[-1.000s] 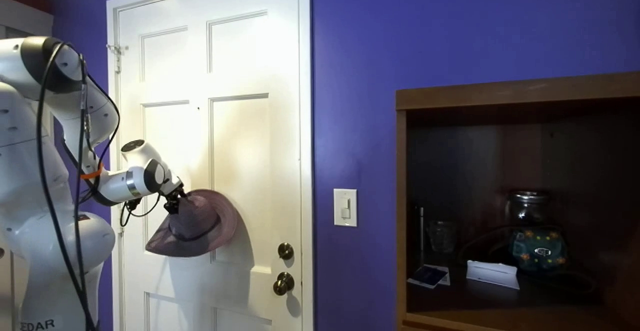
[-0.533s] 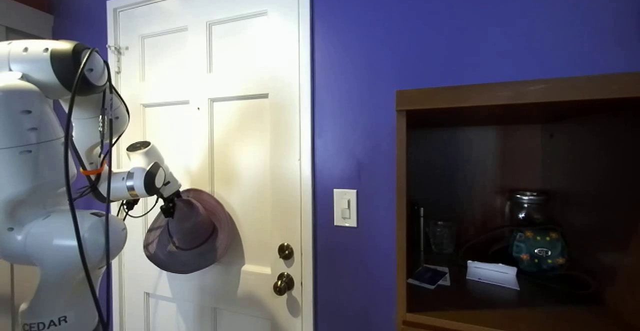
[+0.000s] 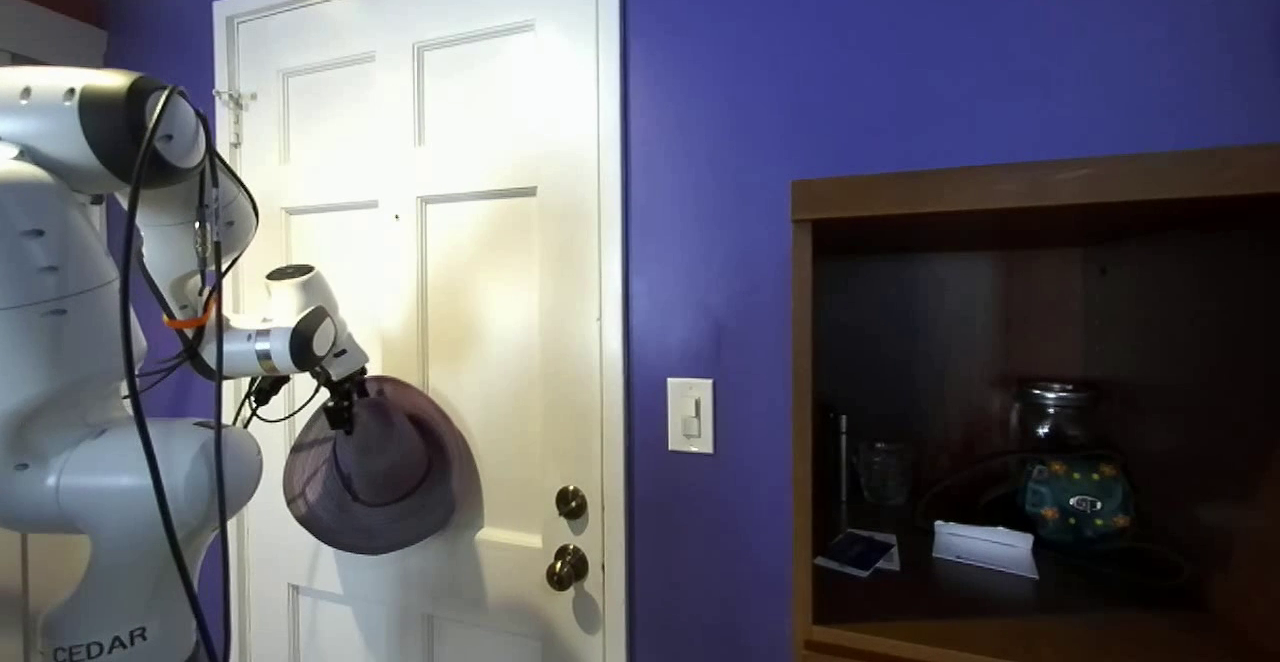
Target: Hang the hat on the door
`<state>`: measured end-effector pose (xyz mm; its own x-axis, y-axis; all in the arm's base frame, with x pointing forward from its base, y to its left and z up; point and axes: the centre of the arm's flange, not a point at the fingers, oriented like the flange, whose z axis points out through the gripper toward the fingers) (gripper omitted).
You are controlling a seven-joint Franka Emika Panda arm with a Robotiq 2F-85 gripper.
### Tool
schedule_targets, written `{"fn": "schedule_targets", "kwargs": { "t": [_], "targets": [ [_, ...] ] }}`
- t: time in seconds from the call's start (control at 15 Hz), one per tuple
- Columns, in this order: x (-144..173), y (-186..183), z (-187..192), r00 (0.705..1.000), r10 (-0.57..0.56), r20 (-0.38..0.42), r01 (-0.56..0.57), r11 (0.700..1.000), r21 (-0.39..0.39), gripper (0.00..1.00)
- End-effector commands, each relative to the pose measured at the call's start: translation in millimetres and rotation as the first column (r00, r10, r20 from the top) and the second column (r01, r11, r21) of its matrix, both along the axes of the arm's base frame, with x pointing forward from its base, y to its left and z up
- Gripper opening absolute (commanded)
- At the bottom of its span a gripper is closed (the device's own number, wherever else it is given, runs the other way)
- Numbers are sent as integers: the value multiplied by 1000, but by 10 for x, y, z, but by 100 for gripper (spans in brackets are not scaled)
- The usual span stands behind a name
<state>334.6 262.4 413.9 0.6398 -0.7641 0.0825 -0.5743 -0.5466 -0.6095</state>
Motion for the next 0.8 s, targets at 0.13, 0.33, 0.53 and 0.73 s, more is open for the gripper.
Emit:
{"fn": "schedule_targets", "kwargs": {
  "t": [0.13, 0.33, 0.53, 0.73],
  "targets": [
    [-25, -173, 257, 999, 14, -53, -16, 999, -45, 100],
    [-23, -221, 311, 997, 21, -75, -25, 998, -61, 100],
    [-9, -246, 289, 995, 20, -96, -27, 997, -72, 100],
    [-8, -257, 281, 994, 27, -103, -35, 997, -69, 100]
  ]
}}
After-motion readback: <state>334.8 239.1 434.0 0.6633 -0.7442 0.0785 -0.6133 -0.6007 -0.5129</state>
